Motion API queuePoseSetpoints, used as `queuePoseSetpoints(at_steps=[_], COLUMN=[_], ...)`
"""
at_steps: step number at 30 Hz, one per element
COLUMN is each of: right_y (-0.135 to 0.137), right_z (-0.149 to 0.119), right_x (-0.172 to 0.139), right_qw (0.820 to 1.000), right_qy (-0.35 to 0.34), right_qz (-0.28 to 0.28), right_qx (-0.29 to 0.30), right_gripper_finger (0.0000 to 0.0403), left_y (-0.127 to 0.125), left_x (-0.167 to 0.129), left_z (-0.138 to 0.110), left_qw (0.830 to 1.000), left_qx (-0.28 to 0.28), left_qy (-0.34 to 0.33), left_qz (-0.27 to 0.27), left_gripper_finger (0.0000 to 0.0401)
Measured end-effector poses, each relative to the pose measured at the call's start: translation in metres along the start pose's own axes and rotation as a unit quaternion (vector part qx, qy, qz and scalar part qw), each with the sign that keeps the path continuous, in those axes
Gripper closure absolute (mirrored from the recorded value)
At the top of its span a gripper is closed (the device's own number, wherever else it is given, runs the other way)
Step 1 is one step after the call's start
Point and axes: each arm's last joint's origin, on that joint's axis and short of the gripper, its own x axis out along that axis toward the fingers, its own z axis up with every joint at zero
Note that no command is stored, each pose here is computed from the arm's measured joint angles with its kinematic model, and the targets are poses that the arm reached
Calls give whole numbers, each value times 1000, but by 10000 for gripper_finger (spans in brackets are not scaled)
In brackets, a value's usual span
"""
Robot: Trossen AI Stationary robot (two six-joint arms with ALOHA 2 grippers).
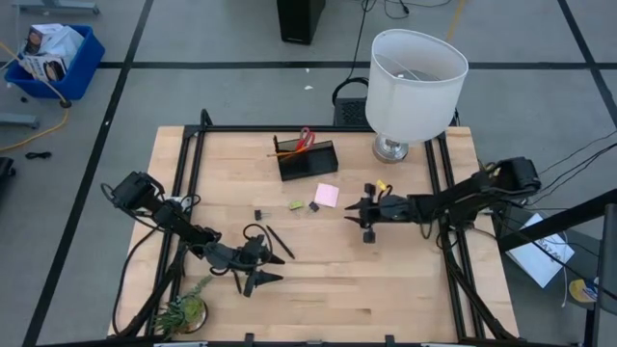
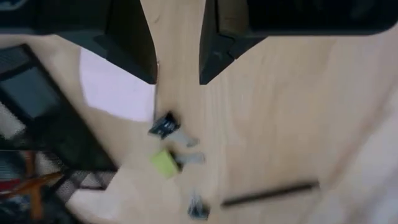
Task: Pick and place office supplies into organizer
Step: Put the pink sticky notes into the black desk organizer
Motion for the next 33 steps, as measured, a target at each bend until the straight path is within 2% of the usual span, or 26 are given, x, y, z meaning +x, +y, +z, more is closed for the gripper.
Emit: queuePoseSetpoints(at_steps=[6,13,18,24,33], right_y=[-10,-21,-30,-31,-42], right_z=[10,26,23,5,-4], right_x=[25,45,56,68,74], right_qw=[997,995,995,991,989], right_qy=[66,82,93,131,142], right_qz=[-10,-22,-18,-18,-24], right_qx=[-29,-47,-39,-35,-20], right_gripper_finger=[274,243,206,176,185], left_y=[0,0,0,0,0], left_x=[0,0,-1,-1,-1], left_z=[0,-2,-3,-2,-2], left_qw=[1000,1000,1000,1000,1000], left_qx=[1,0,1,2,1], left_qy=[3,7,11,11,10], left_qz=[1,2,3,3,3], left_gripper_finger=[158,158,158,158,158])
